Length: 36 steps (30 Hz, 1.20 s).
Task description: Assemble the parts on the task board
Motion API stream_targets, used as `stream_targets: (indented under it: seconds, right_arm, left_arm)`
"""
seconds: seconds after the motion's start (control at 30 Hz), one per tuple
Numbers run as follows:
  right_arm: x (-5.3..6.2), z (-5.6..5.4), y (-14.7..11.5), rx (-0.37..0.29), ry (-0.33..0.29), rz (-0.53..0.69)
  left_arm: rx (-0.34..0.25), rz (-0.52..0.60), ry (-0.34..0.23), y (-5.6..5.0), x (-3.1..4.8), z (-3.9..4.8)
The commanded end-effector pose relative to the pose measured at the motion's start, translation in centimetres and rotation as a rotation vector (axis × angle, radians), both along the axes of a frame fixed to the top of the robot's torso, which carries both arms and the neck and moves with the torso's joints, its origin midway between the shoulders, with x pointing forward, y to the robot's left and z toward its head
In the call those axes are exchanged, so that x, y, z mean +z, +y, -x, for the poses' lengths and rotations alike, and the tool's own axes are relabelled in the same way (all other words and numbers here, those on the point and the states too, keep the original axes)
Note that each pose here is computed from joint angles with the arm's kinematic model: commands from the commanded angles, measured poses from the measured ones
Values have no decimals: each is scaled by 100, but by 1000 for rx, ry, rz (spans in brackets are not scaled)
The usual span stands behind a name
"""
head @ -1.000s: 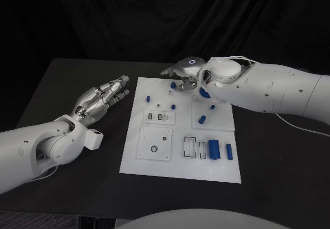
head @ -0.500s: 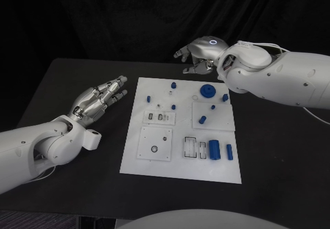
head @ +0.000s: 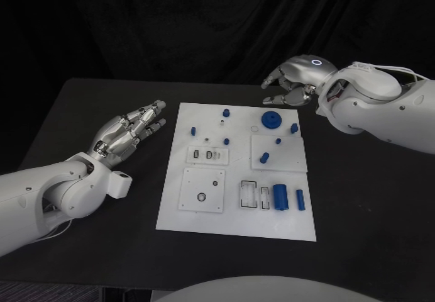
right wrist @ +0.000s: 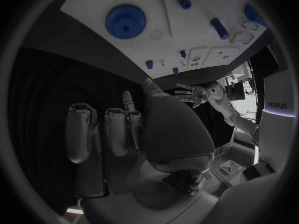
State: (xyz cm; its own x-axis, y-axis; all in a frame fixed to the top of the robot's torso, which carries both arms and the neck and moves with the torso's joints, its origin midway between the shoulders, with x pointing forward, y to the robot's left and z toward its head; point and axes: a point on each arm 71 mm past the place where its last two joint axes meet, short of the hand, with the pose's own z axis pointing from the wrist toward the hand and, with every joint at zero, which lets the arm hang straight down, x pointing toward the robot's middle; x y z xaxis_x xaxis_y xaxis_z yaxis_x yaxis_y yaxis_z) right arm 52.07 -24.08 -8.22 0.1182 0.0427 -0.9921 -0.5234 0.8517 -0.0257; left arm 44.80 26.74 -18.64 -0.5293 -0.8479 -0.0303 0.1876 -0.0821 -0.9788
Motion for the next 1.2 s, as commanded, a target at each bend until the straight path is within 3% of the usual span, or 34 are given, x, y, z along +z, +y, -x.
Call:
stream_targets:
  seconds: [0.03,0.2,0.43,1.2]
  right_arm:
    - [-135,12,-116,-91,49,-1]
    - [-308,40,-256,-148,60,-19]
    - [-430,49,-291,-162,81,-15]
    - [-593,-13,-214,-168,156,36]
  left_arm:
    - [-21,137,-206,5,175,47]
    - [-24,138,-204,5,171,43]
    - [-26,138,-202,6,169,42]
    - [-28,136,-198,7,157,21]
